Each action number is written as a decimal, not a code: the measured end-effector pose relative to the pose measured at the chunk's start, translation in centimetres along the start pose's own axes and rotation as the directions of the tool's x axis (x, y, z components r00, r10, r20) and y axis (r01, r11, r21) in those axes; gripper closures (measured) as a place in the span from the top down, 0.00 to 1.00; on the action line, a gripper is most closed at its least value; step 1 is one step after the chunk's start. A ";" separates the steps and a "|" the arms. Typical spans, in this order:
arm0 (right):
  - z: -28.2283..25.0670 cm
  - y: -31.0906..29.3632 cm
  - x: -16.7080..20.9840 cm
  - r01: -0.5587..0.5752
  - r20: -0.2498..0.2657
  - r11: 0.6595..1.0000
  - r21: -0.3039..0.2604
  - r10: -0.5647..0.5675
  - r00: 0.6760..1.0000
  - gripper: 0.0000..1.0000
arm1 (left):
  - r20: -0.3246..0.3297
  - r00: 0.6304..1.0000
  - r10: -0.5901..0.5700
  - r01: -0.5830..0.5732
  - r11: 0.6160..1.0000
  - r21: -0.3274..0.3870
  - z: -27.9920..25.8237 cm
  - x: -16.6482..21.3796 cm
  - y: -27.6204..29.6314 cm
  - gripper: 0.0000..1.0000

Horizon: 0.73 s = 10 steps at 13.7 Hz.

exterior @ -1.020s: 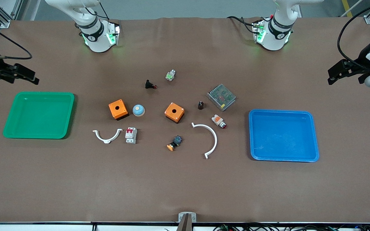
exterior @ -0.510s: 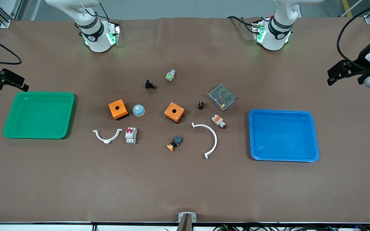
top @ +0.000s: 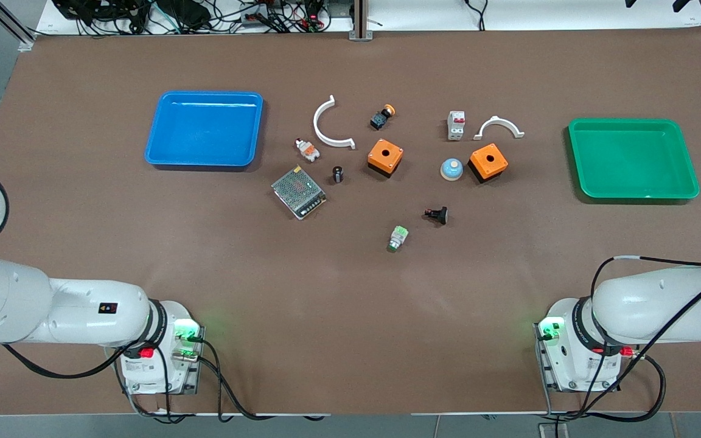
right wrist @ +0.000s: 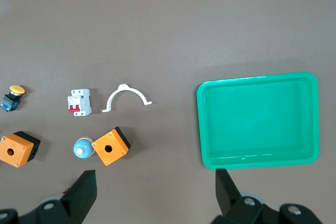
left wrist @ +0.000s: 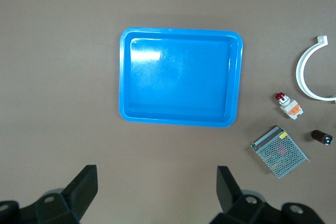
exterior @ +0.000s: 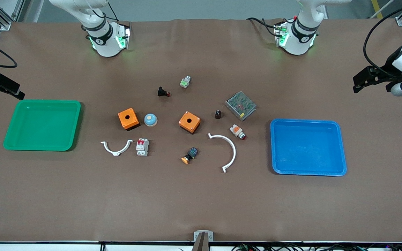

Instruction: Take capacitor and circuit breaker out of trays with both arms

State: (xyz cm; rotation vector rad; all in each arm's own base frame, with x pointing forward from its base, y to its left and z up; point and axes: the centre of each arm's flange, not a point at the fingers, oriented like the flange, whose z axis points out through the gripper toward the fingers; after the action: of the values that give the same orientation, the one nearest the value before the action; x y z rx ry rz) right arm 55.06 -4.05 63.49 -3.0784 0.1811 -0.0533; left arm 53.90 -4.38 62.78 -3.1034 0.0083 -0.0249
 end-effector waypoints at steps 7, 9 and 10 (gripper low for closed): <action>-0.3 0.0 0.3 0.000 -0.012 1.000 0.000 0.000 1.000 1.00 | 0.012 1.000 0.000 0.000 1.000 0.001 0.1 -0.1 0.0 1.00; -0.2 0.0 0.4 0.000 -0.011 1.000 0.000 0.000 1.000 1.00 | 0.013 1.000 0.000 0.000 1.000 0.001 0.1 -0.1 0.0 1.00; -0.2 0.0 0.4 0.000 -0.011 1.000 0.000 0.000 1.000 1.00 | 0.010 1.000 0.000 0.000 1.000 0.001 0.0 -0.1 0.0 1.00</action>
State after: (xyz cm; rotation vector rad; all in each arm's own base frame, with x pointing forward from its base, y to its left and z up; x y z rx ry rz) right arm 55.45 -4.08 63.70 -3.0790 0.1818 -0.0700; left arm 53.77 -4.36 62.82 -3.1027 0.0079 -0.0087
